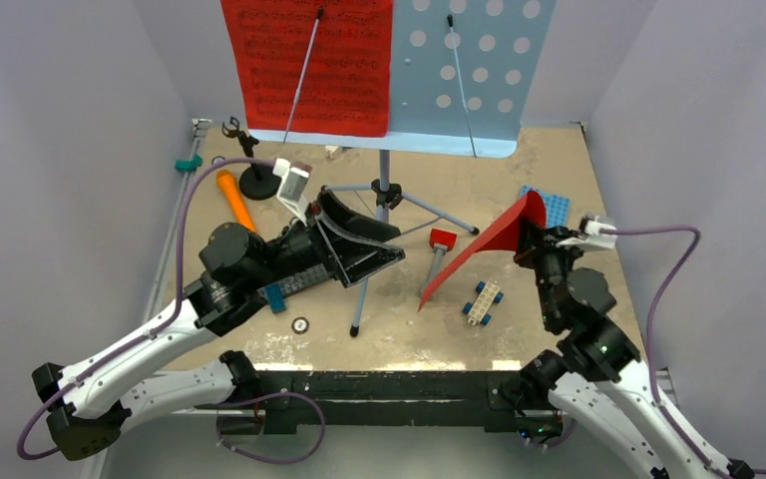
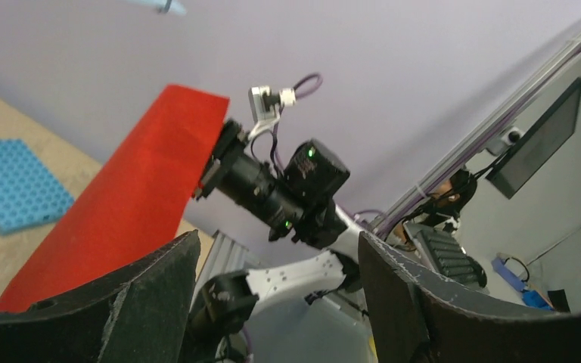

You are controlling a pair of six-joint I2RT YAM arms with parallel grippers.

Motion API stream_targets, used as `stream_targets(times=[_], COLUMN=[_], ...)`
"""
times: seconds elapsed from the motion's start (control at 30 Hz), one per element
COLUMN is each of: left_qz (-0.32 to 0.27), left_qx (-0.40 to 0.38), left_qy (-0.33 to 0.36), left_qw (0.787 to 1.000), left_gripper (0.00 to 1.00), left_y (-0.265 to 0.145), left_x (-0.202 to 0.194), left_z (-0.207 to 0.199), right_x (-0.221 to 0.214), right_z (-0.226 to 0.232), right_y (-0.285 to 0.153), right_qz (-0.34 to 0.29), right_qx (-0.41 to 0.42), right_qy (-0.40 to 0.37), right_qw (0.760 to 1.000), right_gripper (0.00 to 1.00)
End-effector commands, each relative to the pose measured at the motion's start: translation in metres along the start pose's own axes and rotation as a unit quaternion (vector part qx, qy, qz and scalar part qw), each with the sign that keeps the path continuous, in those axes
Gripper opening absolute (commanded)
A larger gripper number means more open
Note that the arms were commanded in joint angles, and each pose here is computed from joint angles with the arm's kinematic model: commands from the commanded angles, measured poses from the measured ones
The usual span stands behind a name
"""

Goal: Pack up the instrument practice props

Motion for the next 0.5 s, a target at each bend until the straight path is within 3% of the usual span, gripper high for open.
stream_targets(times=[0.0,0.13,0.3,0.47], left_qz=[-0.024,-0.047,-0.054,-0.056], left_qx=[-0.013,0.013,0.044,0.069], left_qy=[0.006,0.005,0.006,0.013], left_qw=[1.0,0.999,0.998,0.996], left_gripper=[0.8,0.8,0.8,0.8], left_y=[-0.024,-0.05,-0.07,-0.082], left_x=[-0.008,-0.016,-0.022,-0.024], left_z=[0.0,0.011,0.022,0.028], right_x=[-0.018,-0.015,0.001,0.036], right_z=[-0.002,-0.017,-0.023,-0.037], right_y=[0.023,0.062,0.091,0.112], right_qz=[0.043,0.102,0.123,0.079], right_qx=[-0.054,-0.084,-0.104,-0.12], right_qy=[0.016,0.06,0.08,0.129], right_qw=[0.997,0.989,0.984,0.981], right_gripper=[0.0,0.0,0.0,0.0])
Point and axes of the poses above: each gripper's point midway between its finger pads, its own y axis out along the fingers, its own z axis along the line the jaws close on, x = y × z, the point moved 1 cm from there along -y, back along the fingers, and after that the axes turned 1 degree about -y, right-handed, at the moved point
